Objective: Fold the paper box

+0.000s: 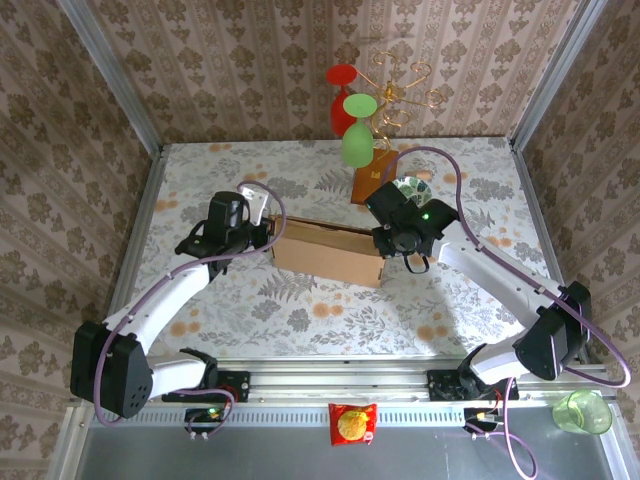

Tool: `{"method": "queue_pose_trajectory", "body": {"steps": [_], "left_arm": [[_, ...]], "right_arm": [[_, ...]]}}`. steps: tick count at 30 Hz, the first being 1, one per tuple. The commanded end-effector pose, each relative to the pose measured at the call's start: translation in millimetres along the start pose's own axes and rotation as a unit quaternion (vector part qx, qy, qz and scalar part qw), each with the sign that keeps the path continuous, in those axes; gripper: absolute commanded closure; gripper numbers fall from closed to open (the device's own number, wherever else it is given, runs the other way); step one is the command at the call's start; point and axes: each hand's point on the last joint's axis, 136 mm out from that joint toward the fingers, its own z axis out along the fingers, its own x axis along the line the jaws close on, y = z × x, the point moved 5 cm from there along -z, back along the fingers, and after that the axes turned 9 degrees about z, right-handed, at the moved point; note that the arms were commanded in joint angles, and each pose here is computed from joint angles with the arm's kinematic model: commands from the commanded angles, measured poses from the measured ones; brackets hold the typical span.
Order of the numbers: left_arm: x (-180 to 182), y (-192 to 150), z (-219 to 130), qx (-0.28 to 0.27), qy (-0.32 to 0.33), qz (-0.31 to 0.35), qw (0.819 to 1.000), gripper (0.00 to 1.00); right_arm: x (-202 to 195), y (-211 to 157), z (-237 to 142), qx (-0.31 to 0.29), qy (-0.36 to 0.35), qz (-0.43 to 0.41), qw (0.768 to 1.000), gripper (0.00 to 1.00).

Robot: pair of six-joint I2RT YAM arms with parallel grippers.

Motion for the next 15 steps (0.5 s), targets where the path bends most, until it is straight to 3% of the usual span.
{"method": "queue_pose_trajectory", "body": {"steps": [1,11,15], "left_arm": [[-5.6,-13.9,-1.3,0.041,-0.013,-0.013,0.999,1.0],[-6.8,-13.6,-1.4,0.04,-0.015,-0.013,0.999,1.0],[-6.5,-11.8,-3.5,0.038,-0.012,-0.015,0.999,1.0]], "right_arm": [[-2.4,5.4,-0.2,-0.026,-0.015,-0.01,0.999,0.79],[-1.3,8.6,-0.4,-0.036,-0.015,-0.005,0.999,0.99],[0.1,7.9,-6.1,-0.026,-0.012,-0.005,1.0,1.0]]}}
